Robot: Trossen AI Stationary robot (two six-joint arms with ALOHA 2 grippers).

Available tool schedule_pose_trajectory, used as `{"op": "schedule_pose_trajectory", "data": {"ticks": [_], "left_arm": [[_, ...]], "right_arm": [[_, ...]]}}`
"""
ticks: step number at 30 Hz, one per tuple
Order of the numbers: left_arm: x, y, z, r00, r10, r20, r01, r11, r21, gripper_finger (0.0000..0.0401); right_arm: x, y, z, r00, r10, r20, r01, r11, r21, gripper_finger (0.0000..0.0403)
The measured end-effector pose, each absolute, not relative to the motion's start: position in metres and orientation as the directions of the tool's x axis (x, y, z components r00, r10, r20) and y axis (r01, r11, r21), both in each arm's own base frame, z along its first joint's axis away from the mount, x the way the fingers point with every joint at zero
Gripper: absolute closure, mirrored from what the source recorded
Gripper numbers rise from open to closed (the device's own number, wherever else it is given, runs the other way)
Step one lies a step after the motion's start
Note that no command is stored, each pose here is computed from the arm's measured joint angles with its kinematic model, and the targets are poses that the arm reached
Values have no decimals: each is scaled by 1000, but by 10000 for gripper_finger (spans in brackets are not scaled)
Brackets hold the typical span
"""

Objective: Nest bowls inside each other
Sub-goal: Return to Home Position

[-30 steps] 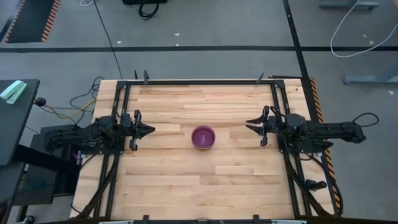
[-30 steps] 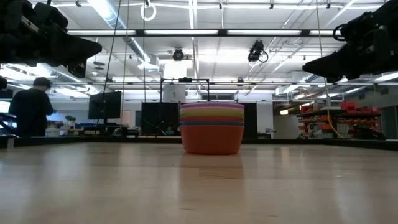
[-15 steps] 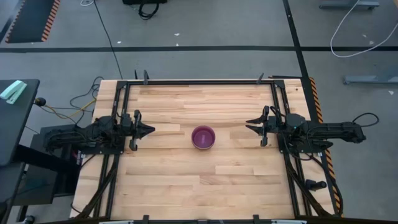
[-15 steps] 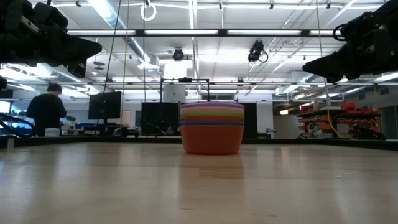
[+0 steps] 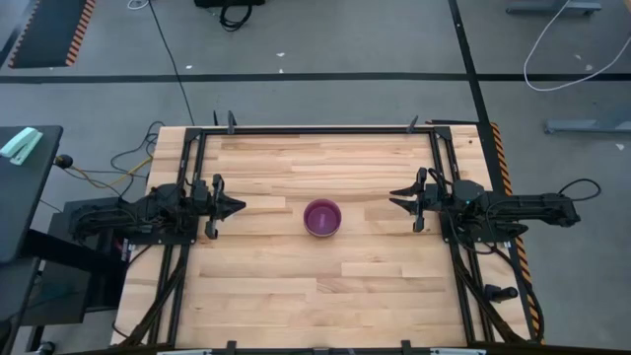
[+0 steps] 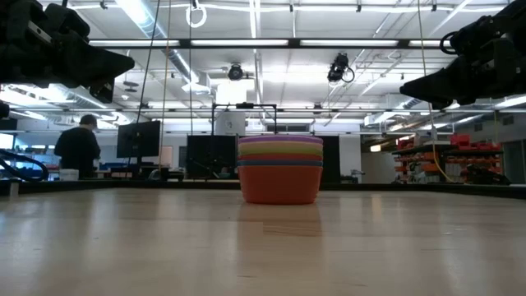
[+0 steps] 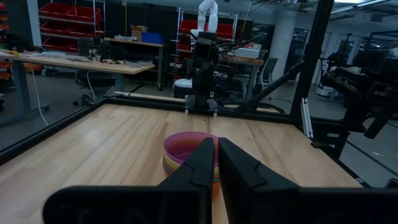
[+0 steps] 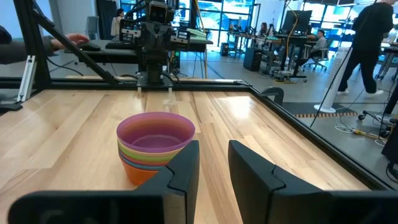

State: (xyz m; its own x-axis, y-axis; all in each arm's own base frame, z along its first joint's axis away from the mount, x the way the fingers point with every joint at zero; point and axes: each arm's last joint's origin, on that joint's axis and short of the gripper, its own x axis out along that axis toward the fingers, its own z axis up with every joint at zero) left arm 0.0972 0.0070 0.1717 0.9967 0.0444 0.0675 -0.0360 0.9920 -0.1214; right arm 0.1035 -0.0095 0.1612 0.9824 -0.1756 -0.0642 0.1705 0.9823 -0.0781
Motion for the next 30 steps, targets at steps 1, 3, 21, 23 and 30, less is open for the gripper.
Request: {"op": "schedule_pose_trajectory", "data": {"ticks": [1,3,21,23,30], "left_arm": [[97,7,172,997,44,67,-36,992,-121,375],[97,7,172,997,44,67,-36,992,-121,376],[97,7,172,997,44,68,-36,992,-121,377],[97,7,172,997,44,68,-36,992,-121,378],[97,7,172,997,44,68,-36,992,-121,366]], "right_arm": [[103,-9,161,982,-175,-64,170,982,-78,309],[103,-9,161,982,-175,-64,170,982,-78,309],[103,-9,161,982,-176,-64,170,982,-78,309],[103,-9,161,982,-175,-64,170,982,-78,309],[103,-9,161,982,-175,-64,170,982,-78,309]]}}
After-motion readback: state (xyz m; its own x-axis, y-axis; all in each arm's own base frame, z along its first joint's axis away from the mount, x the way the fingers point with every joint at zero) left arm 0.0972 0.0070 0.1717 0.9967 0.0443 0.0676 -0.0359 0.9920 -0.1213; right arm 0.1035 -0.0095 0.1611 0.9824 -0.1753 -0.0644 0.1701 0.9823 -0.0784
